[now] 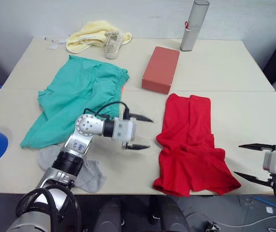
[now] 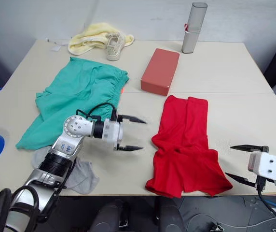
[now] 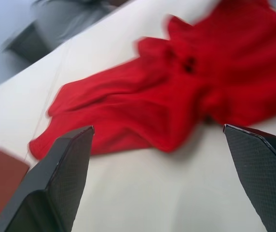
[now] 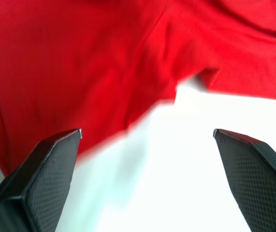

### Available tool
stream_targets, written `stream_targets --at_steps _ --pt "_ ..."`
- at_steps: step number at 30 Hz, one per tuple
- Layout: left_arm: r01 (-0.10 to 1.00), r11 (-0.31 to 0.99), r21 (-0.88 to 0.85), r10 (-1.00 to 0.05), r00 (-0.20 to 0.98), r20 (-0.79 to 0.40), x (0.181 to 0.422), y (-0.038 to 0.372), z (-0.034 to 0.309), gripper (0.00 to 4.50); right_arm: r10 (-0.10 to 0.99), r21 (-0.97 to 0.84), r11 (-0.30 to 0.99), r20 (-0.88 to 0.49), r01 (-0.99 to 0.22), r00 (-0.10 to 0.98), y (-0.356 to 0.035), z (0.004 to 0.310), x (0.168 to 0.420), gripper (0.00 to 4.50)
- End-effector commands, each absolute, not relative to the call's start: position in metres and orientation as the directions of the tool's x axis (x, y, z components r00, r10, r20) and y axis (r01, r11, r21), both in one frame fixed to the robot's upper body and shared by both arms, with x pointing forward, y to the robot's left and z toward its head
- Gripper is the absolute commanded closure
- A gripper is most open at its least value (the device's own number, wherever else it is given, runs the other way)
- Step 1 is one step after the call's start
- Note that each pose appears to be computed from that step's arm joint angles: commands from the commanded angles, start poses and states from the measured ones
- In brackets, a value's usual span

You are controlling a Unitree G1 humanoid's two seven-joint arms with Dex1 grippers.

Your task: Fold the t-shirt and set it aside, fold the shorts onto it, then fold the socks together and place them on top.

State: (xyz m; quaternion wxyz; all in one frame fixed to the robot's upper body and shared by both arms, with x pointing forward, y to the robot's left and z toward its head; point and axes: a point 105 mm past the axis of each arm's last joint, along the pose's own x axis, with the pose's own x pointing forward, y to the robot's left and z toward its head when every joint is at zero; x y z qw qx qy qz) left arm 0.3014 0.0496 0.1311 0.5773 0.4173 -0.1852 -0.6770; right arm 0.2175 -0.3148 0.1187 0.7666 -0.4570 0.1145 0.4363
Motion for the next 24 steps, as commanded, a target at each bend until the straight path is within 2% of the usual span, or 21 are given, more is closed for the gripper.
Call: stream_targets --at_steps 1,5,10,17,24 --pt "0.474 -0.344 0.810 -0.931 -0.064 -0.358 0.289 0.040 0.124 0.00 0.546 -0.646 0.070 -0.613 -0.760 0.571 -0.322 0.107 0.216 0.03" --pt "0.412 -0.366 0.834 -0.928 -0.101 -0.358 0.284 0.029 0.112 0.00 0.553 -0.645 0.010 -0.634 -0.764 0.541 -0.319 0.090 0.220 0.03" --pt "0.372 -0.375 0.849 -0.927 -0.125 -0.354 0.276 0.017 0.103 0.00 0.614 -0.671 -0.055 -0.606 -0.739 0.505 -0.299 0.084 0.225 0.03" --pt "0.363 -0.359 0.860 -0.933 -0.162 -0.321 0.260 0.000 0.094 0.00 0.686 -0.678 -0.103 -0.578 -0.728 0.441 -0.277 0.071 0.220 0.03" --pt "0.367 -0.368 0.855 -0.928 -0.206 -0.311 0.244 0.001 0.089 0.00 0.748 -0.701 -0.121 -0.529 -0.702 0.400 -0.254 0.070 0.224 0.03"
